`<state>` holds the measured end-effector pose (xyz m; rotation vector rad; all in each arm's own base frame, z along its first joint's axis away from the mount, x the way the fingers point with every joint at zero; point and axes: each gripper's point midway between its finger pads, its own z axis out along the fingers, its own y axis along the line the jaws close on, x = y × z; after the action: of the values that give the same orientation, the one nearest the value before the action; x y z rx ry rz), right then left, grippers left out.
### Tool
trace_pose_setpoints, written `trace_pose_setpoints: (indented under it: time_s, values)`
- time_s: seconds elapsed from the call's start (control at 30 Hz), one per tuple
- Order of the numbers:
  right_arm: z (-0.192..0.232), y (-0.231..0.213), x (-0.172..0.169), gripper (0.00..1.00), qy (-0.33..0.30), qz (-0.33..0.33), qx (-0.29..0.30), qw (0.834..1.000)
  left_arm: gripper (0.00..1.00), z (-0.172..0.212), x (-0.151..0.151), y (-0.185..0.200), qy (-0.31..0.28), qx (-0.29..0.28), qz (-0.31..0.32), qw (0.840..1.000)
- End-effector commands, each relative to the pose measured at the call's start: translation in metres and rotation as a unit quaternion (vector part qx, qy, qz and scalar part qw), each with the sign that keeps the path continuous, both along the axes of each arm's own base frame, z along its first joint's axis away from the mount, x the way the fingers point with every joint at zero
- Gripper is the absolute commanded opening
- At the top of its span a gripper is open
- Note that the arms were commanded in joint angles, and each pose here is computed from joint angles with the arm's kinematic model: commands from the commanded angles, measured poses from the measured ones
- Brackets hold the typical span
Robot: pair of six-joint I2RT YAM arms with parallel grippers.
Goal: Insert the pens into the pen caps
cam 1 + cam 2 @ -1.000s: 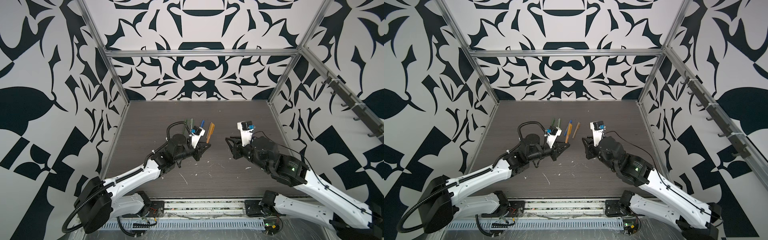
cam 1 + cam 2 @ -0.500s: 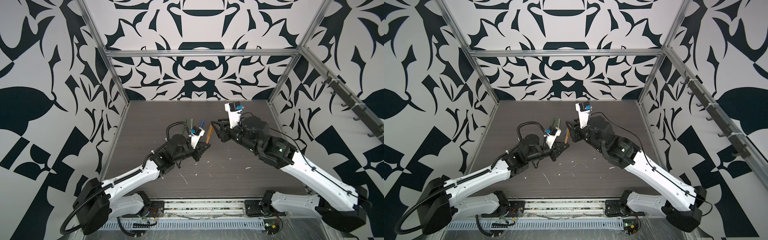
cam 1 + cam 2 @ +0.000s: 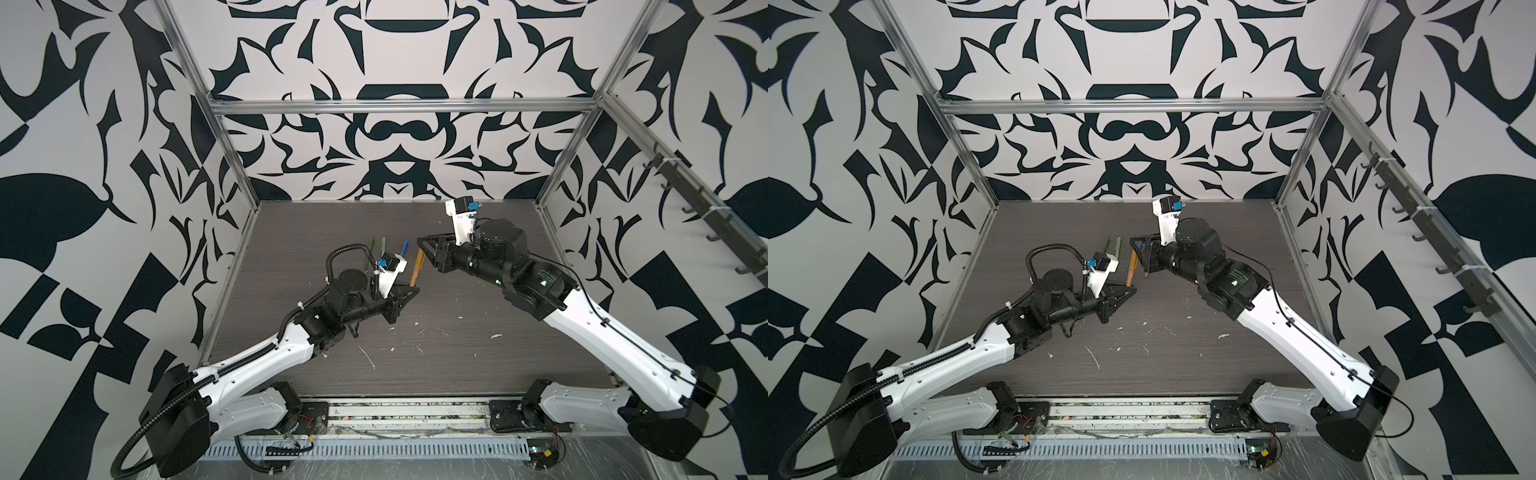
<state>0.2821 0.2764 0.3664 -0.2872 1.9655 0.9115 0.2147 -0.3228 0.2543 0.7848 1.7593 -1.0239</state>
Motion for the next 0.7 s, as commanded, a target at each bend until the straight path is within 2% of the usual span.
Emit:
trace_pose_setpoints:
  time_s: [0.0,0.17,0.4,0.67]
  values:
    - [0.018,0.005,-0.008,0.32,-0.012,0.02,0.039,0.999,0.03,0.015,-0.003,-0.003,-0.012,-0.011,-0.012,1.0]
    - [0.007,0.007,-0.007,0.23,0.004,0.023,0.032,0.999,0.03,0.017,-0.004,-0.003,-0.013,-0.013,-0.012,1.0]
    - [-0.007,0.011,-0.011,0.03,0.022,0.033,0.027,0.999,0.03,0.023,-0.004,-0.003,-0.006,-0.031,-0.009,0.999]
    - [-0.046,0.007,-0.021,0.0,0.049,0.042,0.006,0.998,0.0,0.046,0.016,-0.005,-0.004,-0.109,0.038,0.993]
